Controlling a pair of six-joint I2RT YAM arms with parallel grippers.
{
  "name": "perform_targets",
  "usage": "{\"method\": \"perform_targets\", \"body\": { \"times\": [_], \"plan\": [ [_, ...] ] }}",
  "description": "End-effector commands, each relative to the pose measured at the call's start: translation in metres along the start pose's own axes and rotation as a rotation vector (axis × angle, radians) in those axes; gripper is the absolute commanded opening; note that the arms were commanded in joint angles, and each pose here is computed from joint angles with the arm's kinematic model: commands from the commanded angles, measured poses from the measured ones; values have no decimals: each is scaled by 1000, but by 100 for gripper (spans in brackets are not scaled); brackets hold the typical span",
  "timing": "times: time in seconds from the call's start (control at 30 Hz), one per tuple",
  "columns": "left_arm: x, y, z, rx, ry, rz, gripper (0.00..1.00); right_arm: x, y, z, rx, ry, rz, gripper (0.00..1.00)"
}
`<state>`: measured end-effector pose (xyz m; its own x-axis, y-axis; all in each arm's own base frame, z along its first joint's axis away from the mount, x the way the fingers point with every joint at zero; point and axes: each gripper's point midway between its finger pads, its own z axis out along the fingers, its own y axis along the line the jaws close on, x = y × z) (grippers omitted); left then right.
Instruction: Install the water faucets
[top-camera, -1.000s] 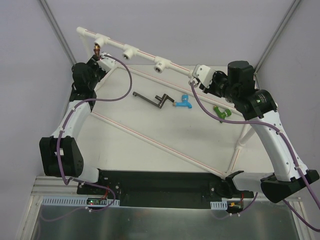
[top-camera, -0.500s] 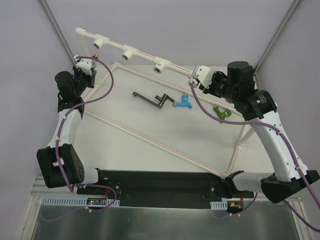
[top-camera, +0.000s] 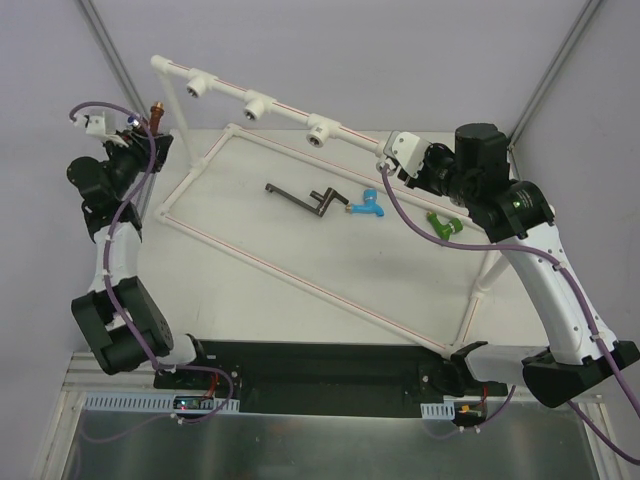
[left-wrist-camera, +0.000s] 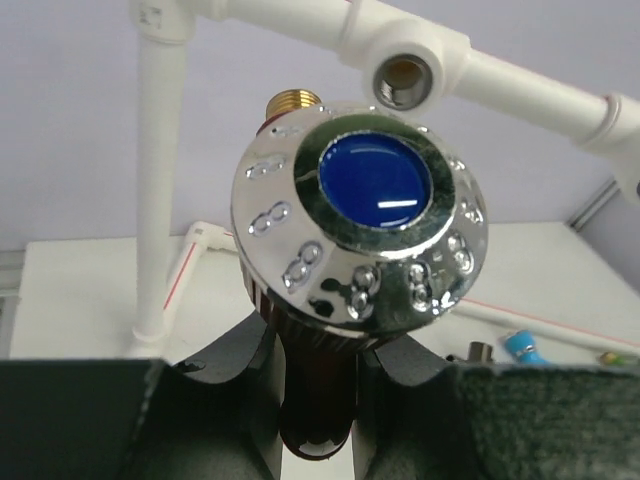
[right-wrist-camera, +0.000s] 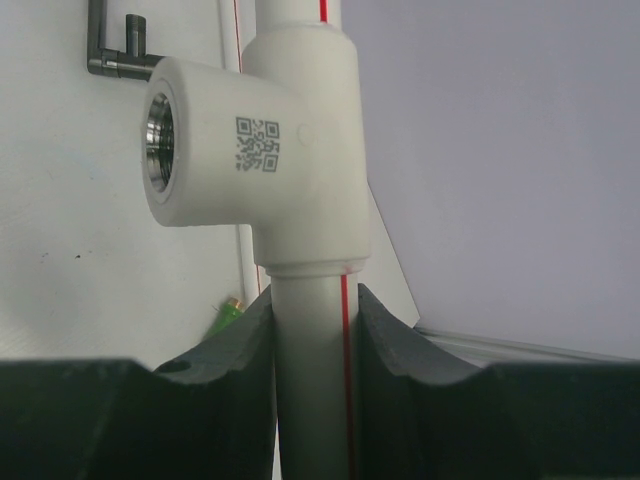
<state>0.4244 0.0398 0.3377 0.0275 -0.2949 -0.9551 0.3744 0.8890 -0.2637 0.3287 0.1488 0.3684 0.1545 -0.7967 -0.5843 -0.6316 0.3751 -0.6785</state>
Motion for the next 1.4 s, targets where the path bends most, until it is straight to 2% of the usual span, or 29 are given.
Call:
{"method": "perform_targets", "body": {
  "times": [0.0,0.03,0.1,0.13,0.2,0.23,0.3,0.43,0.63,0.83,1.37],
  "plan": [
    [-36,-28,-3,219,-50,-265,0,3,30,-8,-96,8,42,2],
    [-35,-27,-1,240,-43,-327,0,2,30,-8,-97,7,41,2],
    [-39,-30,3,290,-34,-349,0,2,30,-7,-96,8,41,2],
    [-40,-31,3,305,-19,-416,0,3,30,-7,-96,10,40,2],
    [-43,-33,6,359,-7,-438,0,3,30,-7,-97,9,39,2],
    [-45,-35,7,376,3,-511,0,3,30,-7,-96,12,40,2],
    [-50,-36,8,420,-17,-520,0,3,30,-6,-95,11,39,2],
    [-52,-38,9,455,6,-631,0,3,30,-6,-97,13,40,2],
    [-47,-41,11,469,72,-682,0,3,30,-5,-100,13,41,2],
    [-49,-64,21,531,130,-691,0,3,31,-4,-105,12,41,2],
    [-37,-65,31,516,154,-773,0,4,31,-5,-102,13,40,2]
  ]
}}
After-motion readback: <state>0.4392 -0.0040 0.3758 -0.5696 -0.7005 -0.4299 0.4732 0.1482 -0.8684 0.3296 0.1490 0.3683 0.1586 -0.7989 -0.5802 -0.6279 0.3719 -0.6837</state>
